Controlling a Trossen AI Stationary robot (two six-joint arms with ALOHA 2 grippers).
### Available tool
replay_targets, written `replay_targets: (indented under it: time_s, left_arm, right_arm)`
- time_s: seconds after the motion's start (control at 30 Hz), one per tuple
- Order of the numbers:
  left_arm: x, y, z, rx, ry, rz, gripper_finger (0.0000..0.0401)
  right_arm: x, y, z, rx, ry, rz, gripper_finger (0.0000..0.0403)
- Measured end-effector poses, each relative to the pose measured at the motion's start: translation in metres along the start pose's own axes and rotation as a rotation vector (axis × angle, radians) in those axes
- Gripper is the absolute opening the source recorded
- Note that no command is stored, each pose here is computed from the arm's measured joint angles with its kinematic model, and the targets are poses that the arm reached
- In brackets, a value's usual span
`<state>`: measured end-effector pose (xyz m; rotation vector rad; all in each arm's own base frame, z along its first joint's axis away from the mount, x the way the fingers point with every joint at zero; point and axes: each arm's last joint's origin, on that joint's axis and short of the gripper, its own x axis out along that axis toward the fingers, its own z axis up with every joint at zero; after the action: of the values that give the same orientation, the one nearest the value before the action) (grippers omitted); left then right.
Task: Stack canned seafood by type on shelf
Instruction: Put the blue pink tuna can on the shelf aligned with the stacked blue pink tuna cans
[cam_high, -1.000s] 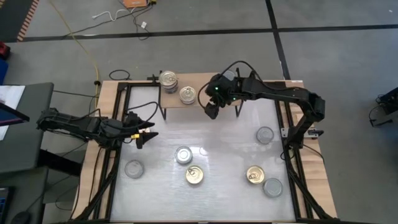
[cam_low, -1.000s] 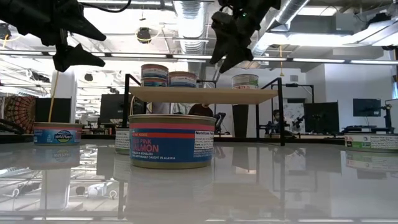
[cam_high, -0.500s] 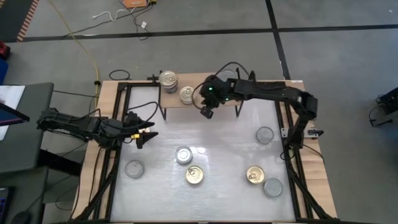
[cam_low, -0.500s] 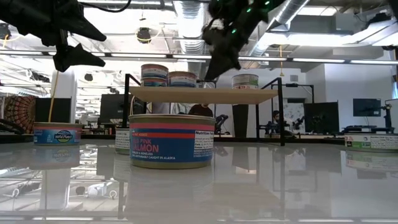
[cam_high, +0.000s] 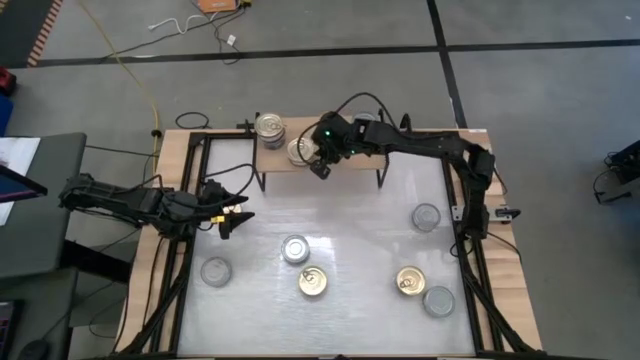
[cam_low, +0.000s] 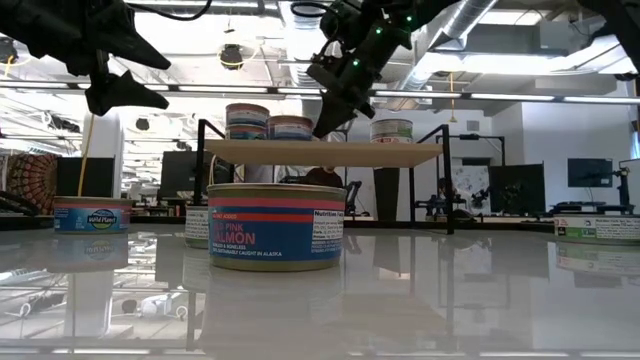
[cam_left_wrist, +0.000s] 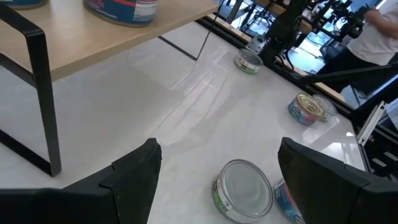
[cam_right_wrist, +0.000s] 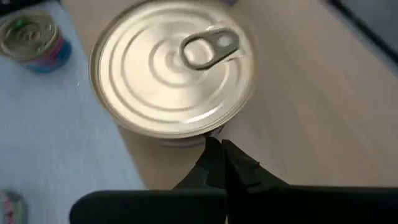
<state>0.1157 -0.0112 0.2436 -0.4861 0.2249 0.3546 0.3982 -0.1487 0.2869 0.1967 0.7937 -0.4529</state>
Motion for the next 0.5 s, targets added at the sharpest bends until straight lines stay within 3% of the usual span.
replay_targets:
  time_s: [0.2, 0.5]
  left_arm:
    - [0.0, 0.0, 0.0, 0.014, -0.002, -0.001, 0.0309]
    - [0.0, 0.0, 0.0, 0.014, -0.001, -0.001, 0.0309]
  right_arm:
    - [-0.002, 0.011, 0.01, -0.057, -0.114, 0.057, 0.001]
    - [0.009, 0.027, 0.015, -0.045, -0.19, 0.119, 0.001]
